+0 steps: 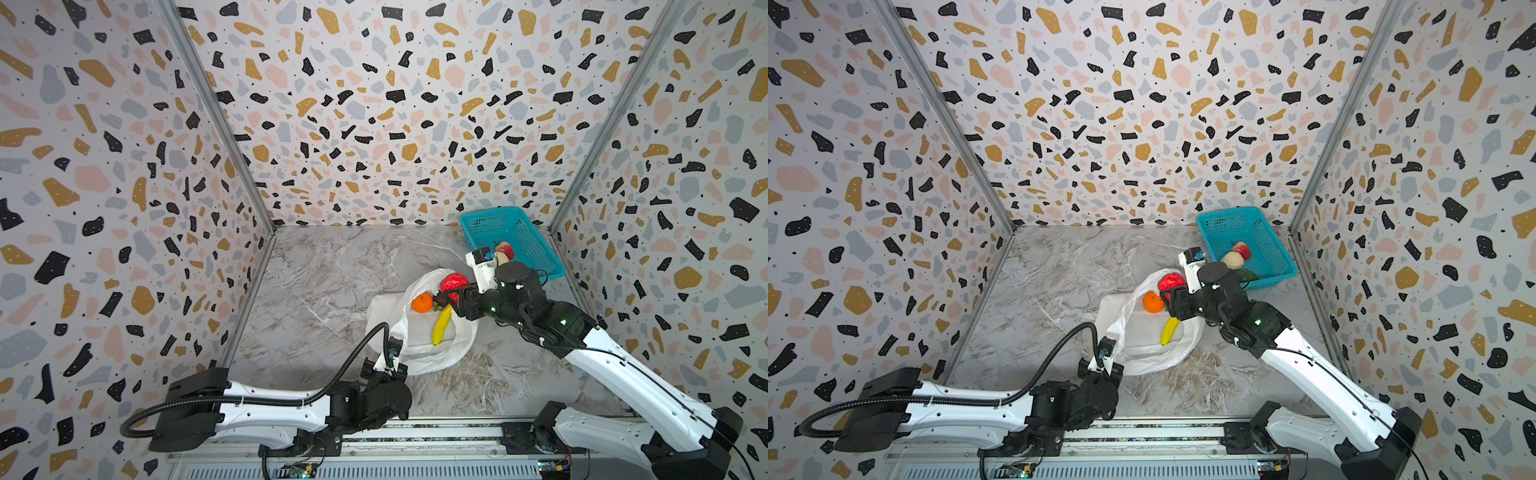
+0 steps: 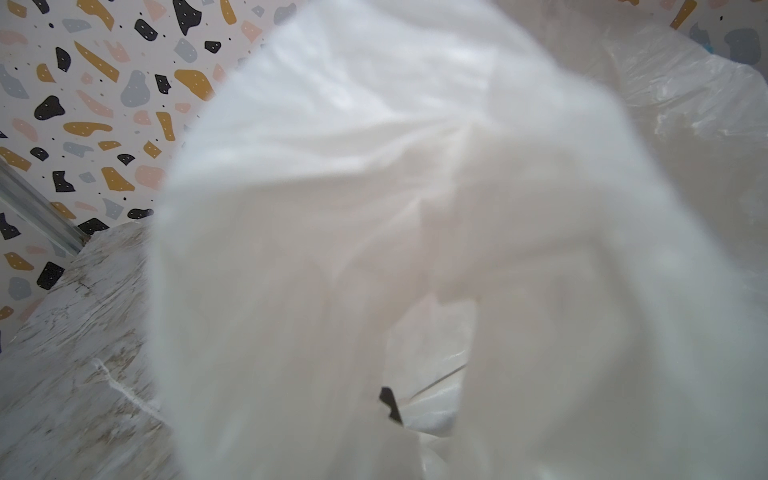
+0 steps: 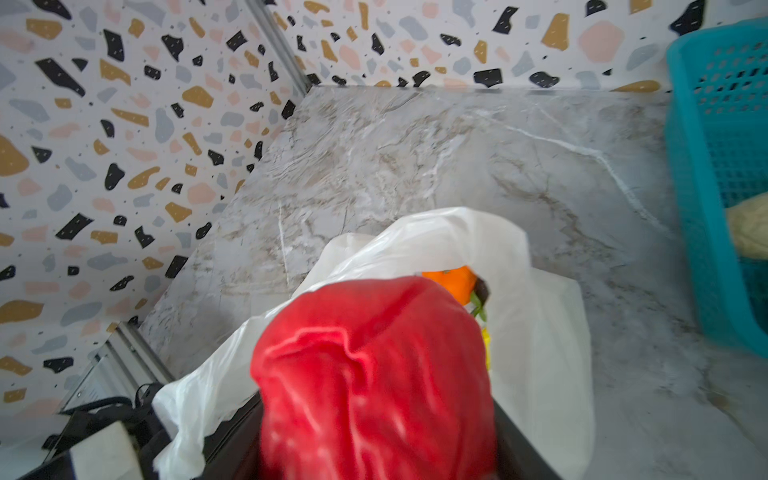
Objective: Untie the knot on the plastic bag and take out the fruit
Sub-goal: 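Carry the red apple to the teal basket and open the right gripper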
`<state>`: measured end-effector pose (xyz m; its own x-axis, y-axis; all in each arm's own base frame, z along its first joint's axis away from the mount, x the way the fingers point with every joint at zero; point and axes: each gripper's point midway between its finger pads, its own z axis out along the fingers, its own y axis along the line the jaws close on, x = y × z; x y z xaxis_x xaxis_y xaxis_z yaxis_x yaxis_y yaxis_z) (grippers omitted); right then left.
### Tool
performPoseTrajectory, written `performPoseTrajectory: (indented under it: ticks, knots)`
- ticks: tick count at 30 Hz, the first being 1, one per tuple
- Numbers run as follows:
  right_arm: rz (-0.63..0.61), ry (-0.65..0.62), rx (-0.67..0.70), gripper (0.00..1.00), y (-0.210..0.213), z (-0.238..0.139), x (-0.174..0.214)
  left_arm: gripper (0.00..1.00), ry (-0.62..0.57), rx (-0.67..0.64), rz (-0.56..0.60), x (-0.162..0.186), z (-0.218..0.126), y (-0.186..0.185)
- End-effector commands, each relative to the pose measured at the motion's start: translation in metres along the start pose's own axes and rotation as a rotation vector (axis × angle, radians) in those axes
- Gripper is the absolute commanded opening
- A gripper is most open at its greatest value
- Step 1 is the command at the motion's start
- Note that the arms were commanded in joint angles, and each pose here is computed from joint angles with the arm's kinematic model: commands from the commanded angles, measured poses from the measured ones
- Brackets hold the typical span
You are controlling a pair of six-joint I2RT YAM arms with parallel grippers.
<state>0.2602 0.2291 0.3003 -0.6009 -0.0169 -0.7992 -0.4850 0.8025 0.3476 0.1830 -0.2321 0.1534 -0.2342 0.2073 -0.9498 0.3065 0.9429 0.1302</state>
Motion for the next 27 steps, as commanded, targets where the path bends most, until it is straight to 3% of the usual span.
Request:
performPoseTrajectory:
  ticks: [1,7,15,27]
  knots:
    - [-0.001,-0.046,-0.002,0.53,-0.016,-0.011,-0.021,0.0,-0.029,-0.019,-0.028,-0.012,0.001,0.001]
    - [0.068,-0.142,0.127,0.53,-0.086,-0.006,-0.053,0.0,-0.03,-0.018,-0.022,-0.013,0.001,0.001]
    - [0.307,-0.219,0.353,0.53,-0.233,0.023,-0.055,0.0,-0.026,-0.012,-0.005,-0.013,0.001,-0.001]
    - [0.365,-0.164,0.569,0.53,-0.379,0.085,-0.06,0.0,-0.025,-0.03,0.009,-0.013,0.001,0.004]
